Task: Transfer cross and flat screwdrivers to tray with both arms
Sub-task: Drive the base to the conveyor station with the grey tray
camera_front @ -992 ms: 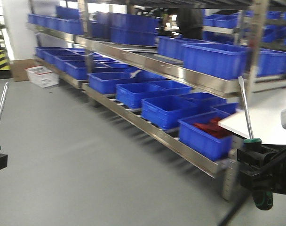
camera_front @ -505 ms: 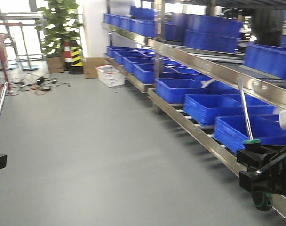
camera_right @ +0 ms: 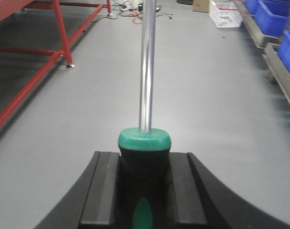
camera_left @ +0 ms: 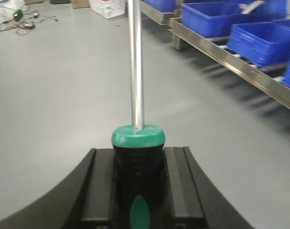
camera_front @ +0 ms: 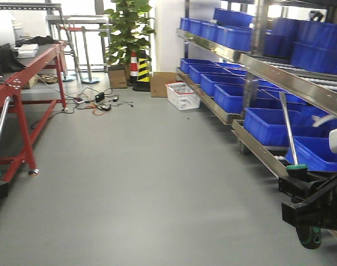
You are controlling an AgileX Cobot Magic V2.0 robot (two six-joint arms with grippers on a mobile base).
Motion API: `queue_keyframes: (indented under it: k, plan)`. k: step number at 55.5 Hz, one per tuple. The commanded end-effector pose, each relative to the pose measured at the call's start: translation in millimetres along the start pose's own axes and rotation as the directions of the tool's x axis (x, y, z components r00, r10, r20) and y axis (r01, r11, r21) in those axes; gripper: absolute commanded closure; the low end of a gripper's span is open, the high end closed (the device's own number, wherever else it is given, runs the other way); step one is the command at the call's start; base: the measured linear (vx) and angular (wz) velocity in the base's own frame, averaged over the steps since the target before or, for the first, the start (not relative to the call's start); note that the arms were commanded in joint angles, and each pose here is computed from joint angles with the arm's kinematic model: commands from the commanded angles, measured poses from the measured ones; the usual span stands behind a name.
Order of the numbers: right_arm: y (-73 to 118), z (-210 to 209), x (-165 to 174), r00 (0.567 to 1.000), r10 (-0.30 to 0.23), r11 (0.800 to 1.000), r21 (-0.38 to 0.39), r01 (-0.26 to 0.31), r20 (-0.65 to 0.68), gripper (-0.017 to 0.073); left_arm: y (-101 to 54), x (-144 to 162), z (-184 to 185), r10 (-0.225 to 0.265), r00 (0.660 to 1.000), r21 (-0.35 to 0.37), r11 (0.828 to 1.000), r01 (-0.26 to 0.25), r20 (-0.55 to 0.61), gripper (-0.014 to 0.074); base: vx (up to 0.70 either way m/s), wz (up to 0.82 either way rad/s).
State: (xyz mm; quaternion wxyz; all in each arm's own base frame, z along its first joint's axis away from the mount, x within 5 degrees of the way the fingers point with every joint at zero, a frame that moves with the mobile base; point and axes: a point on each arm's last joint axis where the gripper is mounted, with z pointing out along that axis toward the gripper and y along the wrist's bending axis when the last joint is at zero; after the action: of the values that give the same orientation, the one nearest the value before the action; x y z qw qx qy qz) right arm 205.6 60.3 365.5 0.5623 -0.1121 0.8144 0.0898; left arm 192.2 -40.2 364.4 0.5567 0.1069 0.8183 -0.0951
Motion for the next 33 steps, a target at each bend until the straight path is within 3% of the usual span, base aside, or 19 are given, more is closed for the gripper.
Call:
queue_keyframes:
  k: [1, 33]
  plan:
    - [-0.4, -9.3, -19.8, 0.990, -0.008, 1.000, 0.006, 0.007, 0.138, 0.0567, 0.4, -16.6, -6.3, -0.018, 0.993, -0.016, 1.000, 0.020, 0.114, 0.0594, 0.61, 0.27]
    - [-0.4, -9.3, -19.8, 0.990, -0.008, 1.000, 0.006, 0.007, 0.138, 0.0567, 0.4, -16.6, -6.3, -0.018, 0.993, -0.016, 1.000, 0.020, 0.114, 0.0594, 0.60, 0.24]
